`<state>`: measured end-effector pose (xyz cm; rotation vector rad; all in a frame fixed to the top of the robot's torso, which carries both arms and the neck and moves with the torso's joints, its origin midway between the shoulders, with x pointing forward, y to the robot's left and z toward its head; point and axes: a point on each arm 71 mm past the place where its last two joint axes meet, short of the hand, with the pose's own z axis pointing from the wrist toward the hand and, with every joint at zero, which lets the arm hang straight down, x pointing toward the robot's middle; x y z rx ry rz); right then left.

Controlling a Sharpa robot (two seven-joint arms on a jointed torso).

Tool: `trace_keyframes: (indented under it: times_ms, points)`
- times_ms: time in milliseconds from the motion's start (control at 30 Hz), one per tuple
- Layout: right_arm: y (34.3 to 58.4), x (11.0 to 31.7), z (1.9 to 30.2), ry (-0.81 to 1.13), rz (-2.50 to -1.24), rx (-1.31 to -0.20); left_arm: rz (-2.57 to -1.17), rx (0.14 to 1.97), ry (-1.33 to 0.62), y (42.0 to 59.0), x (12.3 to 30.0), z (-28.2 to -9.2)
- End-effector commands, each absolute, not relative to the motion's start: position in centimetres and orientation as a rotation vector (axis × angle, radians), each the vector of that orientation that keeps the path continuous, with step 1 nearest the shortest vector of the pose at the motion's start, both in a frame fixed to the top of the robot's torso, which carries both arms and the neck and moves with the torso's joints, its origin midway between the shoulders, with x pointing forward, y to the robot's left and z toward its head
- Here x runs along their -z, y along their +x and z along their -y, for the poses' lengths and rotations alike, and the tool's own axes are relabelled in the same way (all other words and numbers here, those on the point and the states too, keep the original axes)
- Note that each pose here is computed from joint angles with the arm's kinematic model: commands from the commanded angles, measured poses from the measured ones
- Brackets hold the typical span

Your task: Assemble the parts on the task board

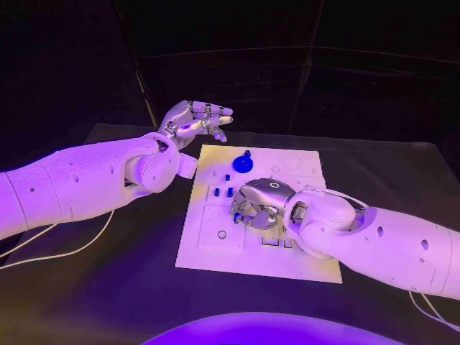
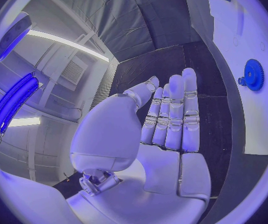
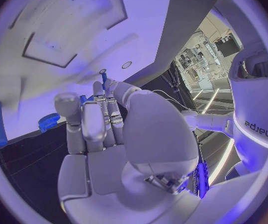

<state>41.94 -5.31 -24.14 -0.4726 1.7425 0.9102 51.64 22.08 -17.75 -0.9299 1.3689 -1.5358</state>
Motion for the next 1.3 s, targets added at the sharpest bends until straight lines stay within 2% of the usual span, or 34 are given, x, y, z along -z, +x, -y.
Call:
trace_keyframes:
  times_ms: [33,700,1300]
  points:
    - [41.9,24.2,5.3,-0.491,-1.754,-0.905,-1.371,1.552,-0.926,51.6,17.6,-22.0]
    - [41.9,24.4,5.3,-0.503,-1.766,-0.888,-1.373,1.551,-0.927,51.7,17.6,-22.0]
    - [41.5,25.4,4.9,-0.538,-1.816,-0.857,-1.380,1.553,-0.929,51.7,17.7,-21.9]
